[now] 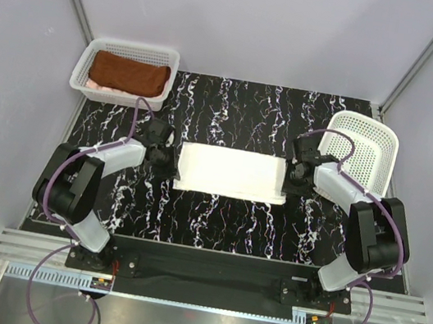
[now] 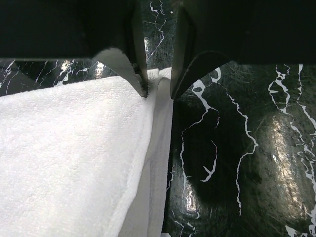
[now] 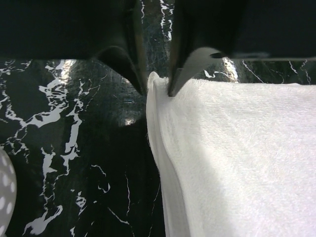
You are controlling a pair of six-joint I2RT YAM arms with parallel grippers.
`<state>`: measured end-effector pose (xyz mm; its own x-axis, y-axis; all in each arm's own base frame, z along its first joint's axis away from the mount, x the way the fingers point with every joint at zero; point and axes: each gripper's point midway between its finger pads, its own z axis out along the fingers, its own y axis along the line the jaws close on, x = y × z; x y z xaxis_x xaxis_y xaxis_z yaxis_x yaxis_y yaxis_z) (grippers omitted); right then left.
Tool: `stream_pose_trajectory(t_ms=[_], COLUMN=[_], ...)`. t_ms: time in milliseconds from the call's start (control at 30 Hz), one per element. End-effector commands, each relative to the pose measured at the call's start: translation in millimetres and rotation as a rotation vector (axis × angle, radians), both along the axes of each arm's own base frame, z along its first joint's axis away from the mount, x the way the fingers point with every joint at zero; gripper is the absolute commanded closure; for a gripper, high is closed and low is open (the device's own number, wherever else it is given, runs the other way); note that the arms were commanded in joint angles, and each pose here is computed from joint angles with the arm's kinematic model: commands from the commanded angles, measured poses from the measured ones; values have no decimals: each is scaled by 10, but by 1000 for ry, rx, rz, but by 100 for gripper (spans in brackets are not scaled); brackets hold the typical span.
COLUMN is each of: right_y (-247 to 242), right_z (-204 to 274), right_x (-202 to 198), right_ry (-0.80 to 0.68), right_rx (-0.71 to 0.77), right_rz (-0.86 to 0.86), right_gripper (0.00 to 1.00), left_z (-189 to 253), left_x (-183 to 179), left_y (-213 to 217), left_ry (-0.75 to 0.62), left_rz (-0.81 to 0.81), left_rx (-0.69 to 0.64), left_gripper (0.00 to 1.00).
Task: Fold and stack the towels
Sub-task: Fold the towel, then neatly place the folded towel into the bin
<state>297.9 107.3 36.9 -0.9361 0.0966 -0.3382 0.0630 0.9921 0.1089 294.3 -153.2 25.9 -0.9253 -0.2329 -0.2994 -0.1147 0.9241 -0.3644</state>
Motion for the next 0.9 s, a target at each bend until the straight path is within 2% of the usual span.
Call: stream_pose_trajectory(t_ms=[0,33,167,333,500,567,667,700,733,867], right_y=[-6,0,23,28,45,87,194,213,235,142], right_z=[244,236,193,269,465,503,458,405,361,71], right_x=[164,168,181,201,185,186,201,174,168,119], right_ry=[-90,-88,-72,-77,-88,-95,-90,-81,-74,-32], right_rx=[-21,-20,-16,-18,-1,24,80,93,105,52], right_rz=[12,17,24,36,33,37,37,37,33,9], right_gripper=[76,79,85,100,100,98,89,86,85,84], left_z=[164,178,256,438,511,394,103,38,5,38], left_x=[139,140,132,133,27,-70,-191,-215,-220,-169], left_y=[-77,-85,-121,-179,-203,-206,-140,-125,-109,-62], left_ry=[-55,-58,-53,-60,-42,-32,16,30,33,20], left_rz=[-23,-28,-47,-72,-92,-96,-79,-76,-73,-58], left_rx=[-16,-14,-10,-25,-11,-12,11,18,24,55], left_gripper=[74,80,92,98,94,93,91,89,82,72])
